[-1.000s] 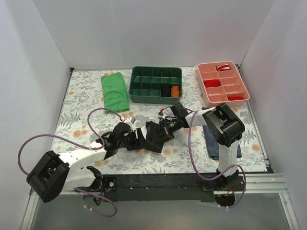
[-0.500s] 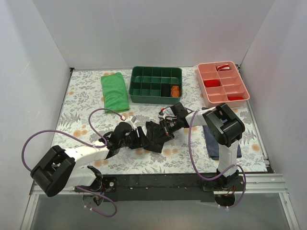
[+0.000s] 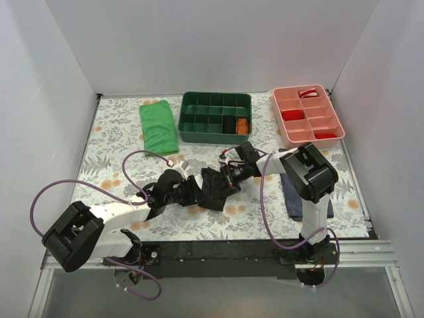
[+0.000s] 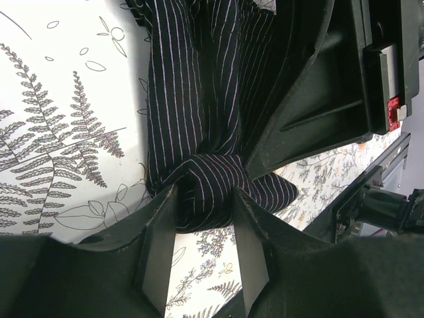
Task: Roll the underwear
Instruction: Roll the underwear to the center of the board.
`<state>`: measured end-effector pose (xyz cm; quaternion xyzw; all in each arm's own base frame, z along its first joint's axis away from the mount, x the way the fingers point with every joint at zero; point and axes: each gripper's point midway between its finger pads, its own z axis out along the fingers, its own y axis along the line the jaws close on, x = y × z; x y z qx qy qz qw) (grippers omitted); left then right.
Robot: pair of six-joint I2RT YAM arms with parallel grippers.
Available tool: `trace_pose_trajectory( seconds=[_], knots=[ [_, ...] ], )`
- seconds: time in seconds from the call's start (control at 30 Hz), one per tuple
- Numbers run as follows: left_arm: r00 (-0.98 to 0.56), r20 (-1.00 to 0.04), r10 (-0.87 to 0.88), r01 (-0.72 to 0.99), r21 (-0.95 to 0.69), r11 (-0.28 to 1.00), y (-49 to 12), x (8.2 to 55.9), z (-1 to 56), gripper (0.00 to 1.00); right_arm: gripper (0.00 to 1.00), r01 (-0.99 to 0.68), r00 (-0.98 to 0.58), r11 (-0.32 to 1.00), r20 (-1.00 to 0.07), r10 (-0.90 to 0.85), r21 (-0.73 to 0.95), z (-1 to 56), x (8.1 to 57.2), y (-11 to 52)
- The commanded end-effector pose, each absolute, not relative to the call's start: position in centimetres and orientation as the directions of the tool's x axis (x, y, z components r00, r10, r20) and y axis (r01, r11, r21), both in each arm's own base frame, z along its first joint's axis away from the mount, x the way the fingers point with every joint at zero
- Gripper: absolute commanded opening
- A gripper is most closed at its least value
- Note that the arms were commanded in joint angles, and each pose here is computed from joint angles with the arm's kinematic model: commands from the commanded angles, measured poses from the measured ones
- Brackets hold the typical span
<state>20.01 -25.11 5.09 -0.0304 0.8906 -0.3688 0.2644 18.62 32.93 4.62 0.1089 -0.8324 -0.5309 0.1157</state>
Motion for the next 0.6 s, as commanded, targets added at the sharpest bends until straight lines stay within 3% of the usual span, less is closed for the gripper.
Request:
trace_pose_trajectory(
  seconds=[0.0,0.33,0.47,0.57],
  knots=[
    [-0.860,-0.454,-0.234,0.137,-0.647,0.750,-24.6,19.9,4.0,0.34,0.01,-0.056,-0.951,0.434,0.085,-0.299,0.899,3.7,18.5,32.7],
    [-0.887,-0.424,-0.183,0.138,-0.622,0.771,-25.8,20.6,2.1,0.01,0.01,-0.138,-0.954,0.451,0.003,-0.298,0.882,3.8,18.5,32.4],
    [-0.889,-0.423,-0.175,0.133,-0.605,0.785,-25.8,21.0,1.7,0.00,0.02,-0.222,-0.948,0.448,-0.085,-0.305,0.866,4.6,18.7,32.5],
    [-0.891,-0.423,-0.167,0.129,-0.588,0.799,-25.5,20.9,1.5,0.00,0.12,-0.318,-0.935,0.461,-0.194,-0.297,0.828,5.5,19.4,32.8]
  ],
)
